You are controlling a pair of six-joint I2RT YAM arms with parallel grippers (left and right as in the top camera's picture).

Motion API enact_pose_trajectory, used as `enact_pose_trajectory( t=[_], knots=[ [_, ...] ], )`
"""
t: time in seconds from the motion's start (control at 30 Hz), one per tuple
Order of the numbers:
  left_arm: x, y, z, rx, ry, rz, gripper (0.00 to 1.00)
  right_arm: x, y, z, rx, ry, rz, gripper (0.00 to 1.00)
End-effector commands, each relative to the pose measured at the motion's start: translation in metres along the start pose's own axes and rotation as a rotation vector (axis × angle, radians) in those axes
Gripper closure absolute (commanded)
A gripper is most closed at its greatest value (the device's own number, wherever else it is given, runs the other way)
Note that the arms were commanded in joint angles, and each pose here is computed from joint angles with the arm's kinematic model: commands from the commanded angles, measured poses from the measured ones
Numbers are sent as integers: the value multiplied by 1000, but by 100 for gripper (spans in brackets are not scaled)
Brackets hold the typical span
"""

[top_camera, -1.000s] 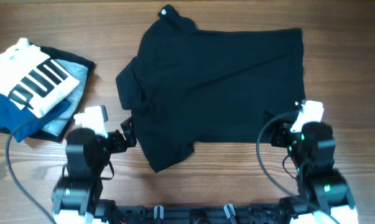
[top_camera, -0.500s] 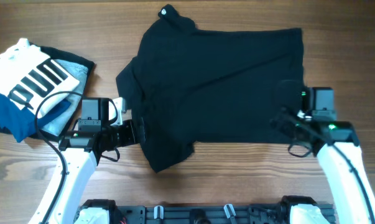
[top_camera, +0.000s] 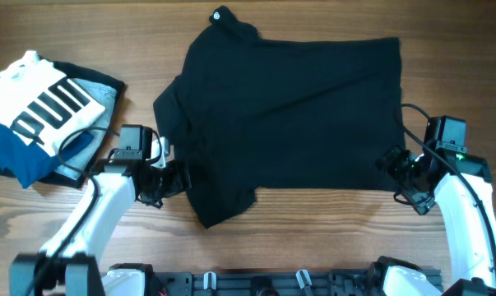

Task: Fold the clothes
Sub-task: 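Reach both grippers to the shirt's left and right side edges and grasp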

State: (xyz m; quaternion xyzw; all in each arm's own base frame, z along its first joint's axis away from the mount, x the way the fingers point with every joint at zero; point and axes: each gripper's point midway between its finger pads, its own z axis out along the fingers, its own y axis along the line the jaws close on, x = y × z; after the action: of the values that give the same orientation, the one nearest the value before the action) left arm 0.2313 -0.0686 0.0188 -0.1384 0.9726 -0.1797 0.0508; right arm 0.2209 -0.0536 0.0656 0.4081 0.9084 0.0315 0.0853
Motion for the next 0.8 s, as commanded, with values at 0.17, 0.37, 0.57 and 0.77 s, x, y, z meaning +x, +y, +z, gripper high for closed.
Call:
enact_pose_trajectory(
  t=[0.17,0.37,0.57,0.77],
  knots=[
    [-2,15,37,-41,81,-59,64,1,2,0,-8,14,22,0],
    [2,10,39,-9,104,-64,78,-1,3,0,-12,8,22,0],
    [15,7,40,-18,153,-53,62,-1,3,0,-12,8,22,0],
    [30,4,45,-99,179,39,59,0,2,0,-9,13,20,0]
  ],
)
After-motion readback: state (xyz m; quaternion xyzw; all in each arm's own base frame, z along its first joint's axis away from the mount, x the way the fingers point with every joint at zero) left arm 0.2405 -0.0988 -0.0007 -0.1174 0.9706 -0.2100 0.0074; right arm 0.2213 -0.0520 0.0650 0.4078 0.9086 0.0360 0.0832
